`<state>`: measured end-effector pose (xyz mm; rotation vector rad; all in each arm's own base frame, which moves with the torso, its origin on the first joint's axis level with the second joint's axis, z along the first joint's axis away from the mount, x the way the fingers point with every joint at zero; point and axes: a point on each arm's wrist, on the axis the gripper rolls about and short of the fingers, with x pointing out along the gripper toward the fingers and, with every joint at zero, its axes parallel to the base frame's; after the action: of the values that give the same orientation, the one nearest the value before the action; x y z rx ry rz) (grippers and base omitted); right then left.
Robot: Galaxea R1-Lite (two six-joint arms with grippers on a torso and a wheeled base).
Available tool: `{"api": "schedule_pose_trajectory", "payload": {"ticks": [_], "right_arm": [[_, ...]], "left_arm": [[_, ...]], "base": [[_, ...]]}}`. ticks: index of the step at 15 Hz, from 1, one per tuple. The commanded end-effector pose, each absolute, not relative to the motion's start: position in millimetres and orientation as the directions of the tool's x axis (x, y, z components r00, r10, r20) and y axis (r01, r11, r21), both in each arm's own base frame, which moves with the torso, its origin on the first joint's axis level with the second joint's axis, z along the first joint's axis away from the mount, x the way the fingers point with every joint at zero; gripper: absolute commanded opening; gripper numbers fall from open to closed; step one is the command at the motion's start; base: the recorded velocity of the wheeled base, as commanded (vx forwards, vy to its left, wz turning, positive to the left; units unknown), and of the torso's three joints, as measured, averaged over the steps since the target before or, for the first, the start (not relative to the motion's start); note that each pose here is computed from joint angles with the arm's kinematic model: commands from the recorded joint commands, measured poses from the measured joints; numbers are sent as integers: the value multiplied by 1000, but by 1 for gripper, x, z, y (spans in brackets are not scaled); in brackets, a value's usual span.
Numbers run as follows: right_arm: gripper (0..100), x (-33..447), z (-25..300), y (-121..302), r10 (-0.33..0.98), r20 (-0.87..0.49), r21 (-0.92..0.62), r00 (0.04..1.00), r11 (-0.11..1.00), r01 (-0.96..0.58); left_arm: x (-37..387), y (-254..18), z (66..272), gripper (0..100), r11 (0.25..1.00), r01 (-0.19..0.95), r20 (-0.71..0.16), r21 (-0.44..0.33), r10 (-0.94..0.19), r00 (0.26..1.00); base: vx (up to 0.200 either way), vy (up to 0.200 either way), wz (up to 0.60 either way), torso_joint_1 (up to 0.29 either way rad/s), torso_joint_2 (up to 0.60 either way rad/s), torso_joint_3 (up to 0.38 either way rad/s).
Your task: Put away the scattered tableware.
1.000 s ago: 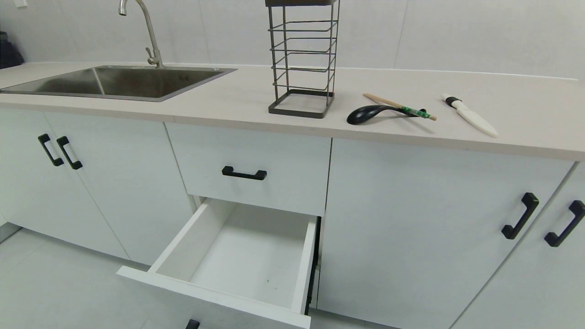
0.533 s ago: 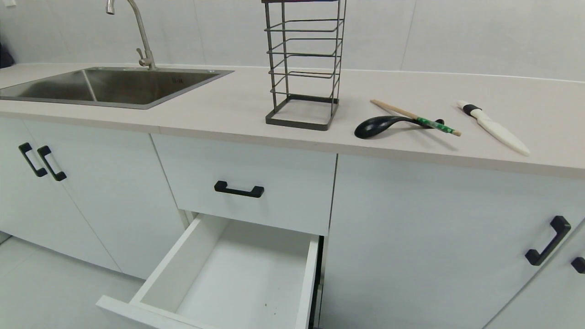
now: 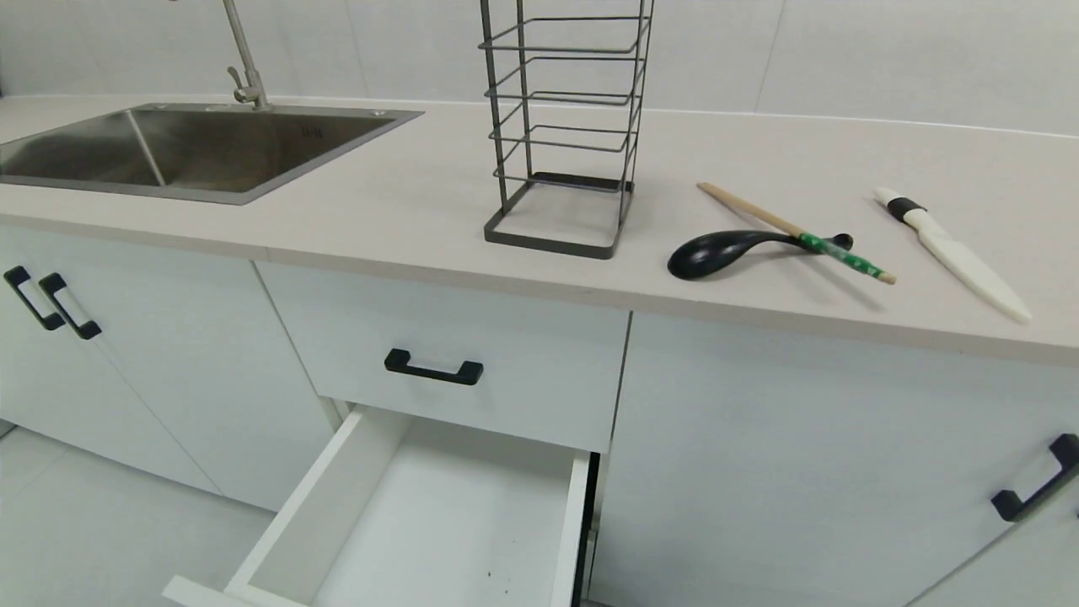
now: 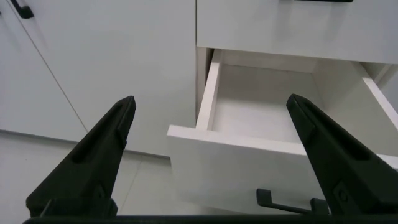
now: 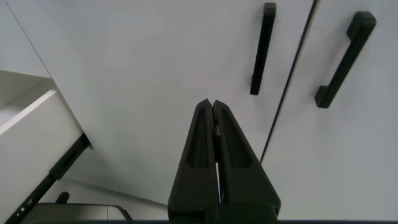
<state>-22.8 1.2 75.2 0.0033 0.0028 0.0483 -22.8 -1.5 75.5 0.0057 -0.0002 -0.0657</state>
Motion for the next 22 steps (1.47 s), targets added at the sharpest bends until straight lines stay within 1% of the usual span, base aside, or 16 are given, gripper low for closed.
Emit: {"api": "schedule_pose_trajectory", "payload": {"ticks": [1, 7, 10, 16, 18, 19, 20, 22], "right_arm": [[0, -23, 75, 1, 49, -2, 3, 999, 999, -49], [0, -23, 75, 1, 48, -3, 3, 999, 999, -48], [0, -23, 75, 1, 48, -3, 3, 999, 999, -48], [0, -23, 75, 1, 49, -3, 3, 999, 999, -49], [0, -23, 75, 1, 48, -2, 3, 999, 999, -48], [0, -23, 75, 1, 48, -2, 3, 999, 999, -48], [0, -23, 75, 1, 48, -3, 3, 999, 999, -48], [0, -23, 75, 1, 48, -2, 5, 999, 999, -48]], "left_arm": [[-23, -1, 76, 100, 998, 66, 2, 6, -66, 998], [-23, -1, 76, 100, 998, 66, 2, 6, -66, 998], [-23, -2, 76, 100, 998, 67, 2, 5, -67, 998], [-23, -1, 76, 100, 998, 66, 2, 5, -66, 998], [-23, -2, 76, 100, 998, 67, 2, 5, -67, 998], [-23, -2, 76, 100, 998, 67, 2, 5, -67, 998], [-23, -2, 76, 100, 998, 67, 2, 5, -67, 998], [-23, -2, 76, 100, 998, 67, 2, 5, -67, 998]], "base": [[0, 0, 0, 261, -627, -271], [0, 0, 0, 205, -564, -188], [0, 0, 0, 103, -491, -219], [0, 0, 0, 339, -494, -237], [0, 0, 0, 156, -271, -129], [0, 0, 0, 66, -110, -51], [0, 0, 600, 36, -61, -36], [0, 0, 0, 0, 0, 0]]}}
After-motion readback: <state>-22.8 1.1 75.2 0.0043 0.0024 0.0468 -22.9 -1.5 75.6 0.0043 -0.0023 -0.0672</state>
